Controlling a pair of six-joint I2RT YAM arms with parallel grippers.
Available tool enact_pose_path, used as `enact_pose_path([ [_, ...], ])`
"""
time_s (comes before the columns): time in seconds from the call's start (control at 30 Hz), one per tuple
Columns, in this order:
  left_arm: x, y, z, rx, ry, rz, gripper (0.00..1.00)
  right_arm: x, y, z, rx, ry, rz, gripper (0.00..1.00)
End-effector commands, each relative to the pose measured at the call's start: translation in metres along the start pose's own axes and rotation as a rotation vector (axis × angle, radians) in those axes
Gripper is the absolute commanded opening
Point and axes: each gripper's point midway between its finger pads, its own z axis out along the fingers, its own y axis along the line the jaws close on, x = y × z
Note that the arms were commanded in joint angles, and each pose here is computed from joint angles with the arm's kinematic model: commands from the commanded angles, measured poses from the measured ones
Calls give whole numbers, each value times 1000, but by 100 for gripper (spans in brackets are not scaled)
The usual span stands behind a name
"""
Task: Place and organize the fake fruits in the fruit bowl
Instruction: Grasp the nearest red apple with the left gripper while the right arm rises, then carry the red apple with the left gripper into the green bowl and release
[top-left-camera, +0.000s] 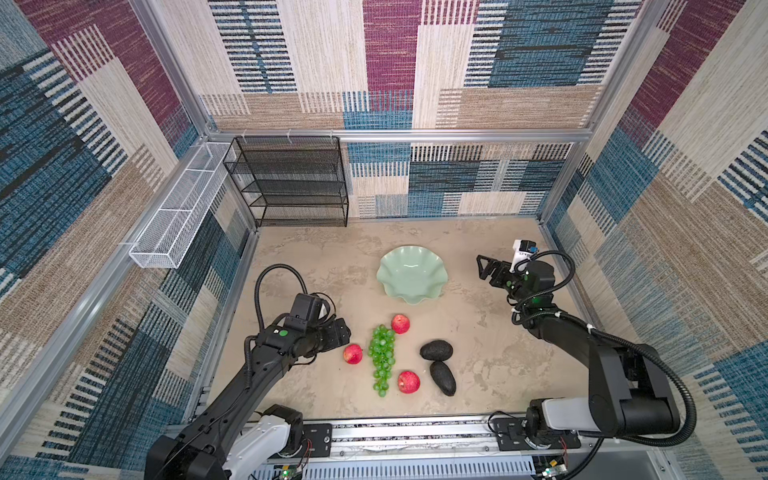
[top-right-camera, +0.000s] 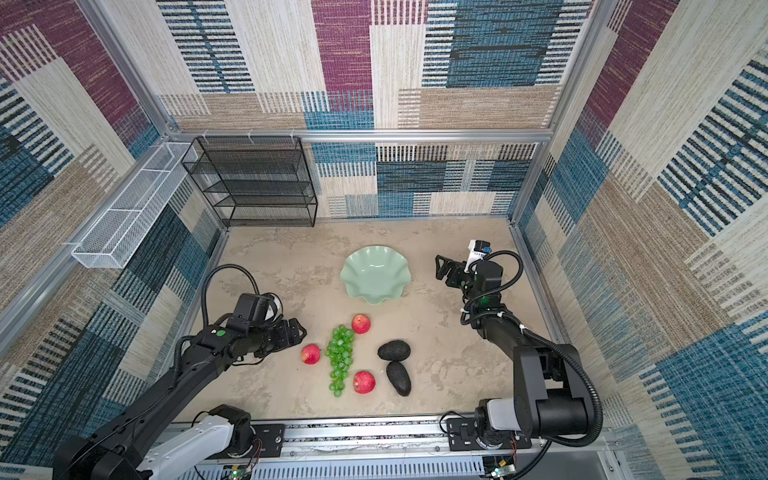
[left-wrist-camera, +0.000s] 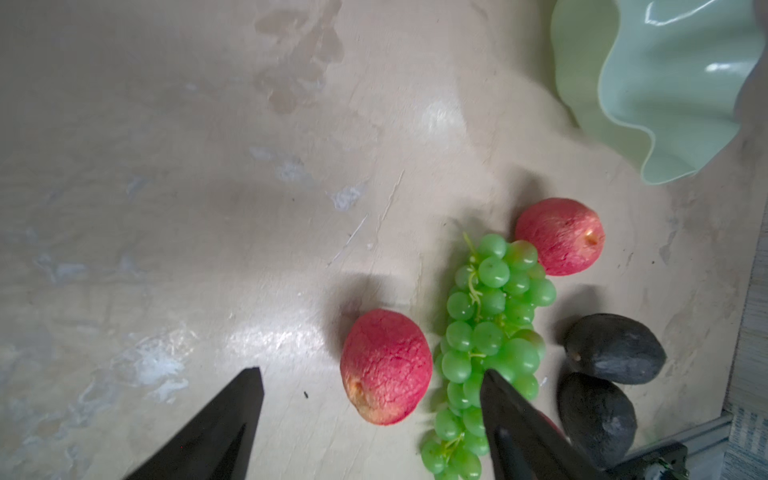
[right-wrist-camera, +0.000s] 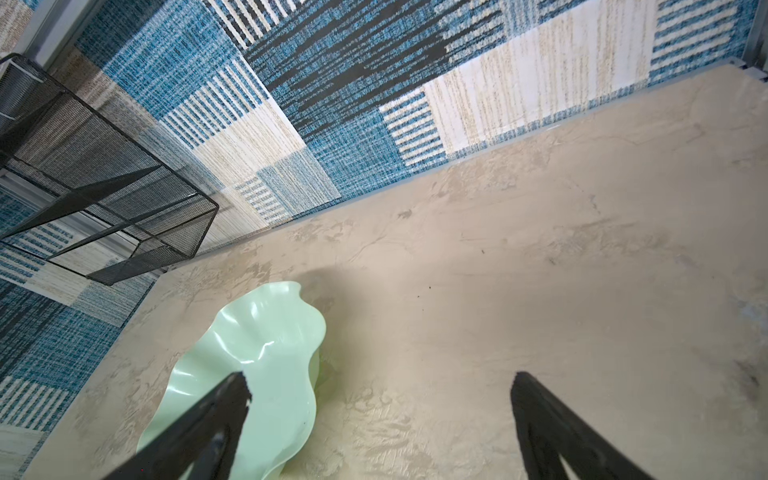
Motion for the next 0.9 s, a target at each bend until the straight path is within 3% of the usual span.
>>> enact_pose_path([
  [0.0, 8, 1, 5, -24, 34, -13, 84, -3, 6, 0, -27, -12, 12, 100],
  [0.3, 32, -6, 27, -10, 111, 25, 80, 7, -1, -5, -3, -2, 30, 100],
  [0.67, 39, -10, 47, -12, 142, 49, 58, 12, -4, -1, 2, 10, 51, 100],
  [0.87, 29, -20, 33, 19, 104, 83, 48, 17, -7, 1, 9, 21, 61, 100],
])
